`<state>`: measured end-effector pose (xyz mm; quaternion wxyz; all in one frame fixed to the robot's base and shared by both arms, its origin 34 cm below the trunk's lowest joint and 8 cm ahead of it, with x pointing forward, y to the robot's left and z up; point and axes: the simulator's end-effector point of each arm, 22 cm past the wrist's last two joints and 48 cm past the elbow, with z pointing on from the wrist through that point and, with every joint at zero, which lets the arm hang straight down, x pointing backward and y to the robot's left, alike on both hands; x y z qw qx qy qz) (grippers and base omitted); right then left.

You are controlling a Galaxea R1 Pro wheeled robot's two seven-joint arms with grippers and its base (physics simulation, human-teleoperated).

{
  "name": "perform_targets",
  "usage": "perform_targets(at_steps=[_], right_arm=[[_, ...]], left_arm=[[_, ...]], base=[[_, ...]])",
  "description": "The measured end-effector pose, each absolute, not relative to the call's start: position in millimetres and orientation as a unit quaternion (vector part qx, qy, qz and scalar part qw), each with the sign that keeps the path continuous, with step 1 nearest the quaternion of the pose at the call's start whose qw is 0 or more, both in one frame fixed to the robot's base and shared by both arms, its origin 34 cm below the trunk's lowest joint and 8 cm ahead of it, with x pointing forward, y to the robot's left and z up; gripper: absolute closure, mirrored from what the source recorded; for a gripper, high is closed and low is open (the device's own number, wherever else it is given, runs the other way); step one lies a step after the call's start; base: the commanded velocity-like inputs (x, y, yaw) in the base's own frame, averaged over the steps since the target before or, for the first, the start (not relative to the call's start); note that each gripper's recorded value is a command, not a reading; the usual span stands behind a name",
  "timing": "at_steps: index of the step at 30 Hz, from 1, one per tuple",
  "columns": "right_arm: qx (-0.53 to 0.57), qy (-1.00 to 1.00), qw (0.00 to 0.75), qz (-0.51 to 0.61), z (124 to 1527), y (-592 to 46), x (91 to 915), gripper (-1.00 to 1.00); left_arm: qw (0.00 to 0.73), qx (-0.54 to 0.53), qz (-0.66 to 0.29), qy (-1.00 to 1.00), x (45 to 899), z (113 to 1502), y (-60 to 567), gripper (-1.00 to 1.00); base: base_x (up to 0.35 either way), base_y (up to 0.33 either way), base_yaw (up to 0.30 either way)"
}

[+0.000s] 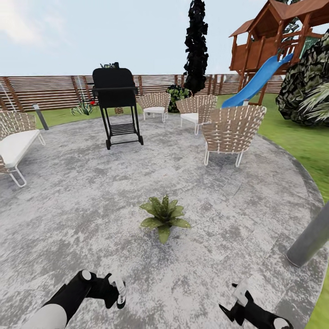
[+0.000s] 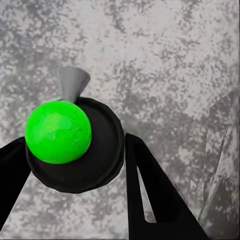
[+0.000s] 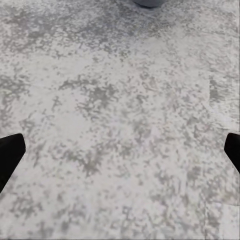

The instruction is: Pick up the pesticide atomizer in the garden and spray insectifuge to fully cover both potted plants in the garden.

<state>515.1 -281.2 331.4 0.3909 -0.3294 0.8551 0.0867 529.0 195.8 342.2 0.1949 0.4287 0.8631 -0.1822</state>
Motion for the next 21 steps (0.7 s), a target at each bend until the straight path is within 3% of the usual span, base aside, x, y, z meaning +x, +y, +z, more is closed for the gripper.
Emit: perform_targets(at_steps=[7,8,21], right_arm=[[-0.419,0.824,0.362,0.123,329.9,-235.8,510.9,-1.0],[-0.441,0.811,0.359,0.137,329.1,-211.9,507.1,1.0],[-0.49,0.759,0.355,0.239,348.4,-100.9,493.7,1.0]], left_arm=[[0.167,0.471,-0.182,0.847,512.7,334.5,177.7,1.0],[0.161,0.488,-0.181,0.839,508.7,333.1,171.6,1.0],[0.134,0.54,-0.197,0.807,483.7,327.0,131.7,1.0]], base=[[0.0,0.0,0.0],[0.0,0.0,0.0],[0.0,0.0,0.0]])
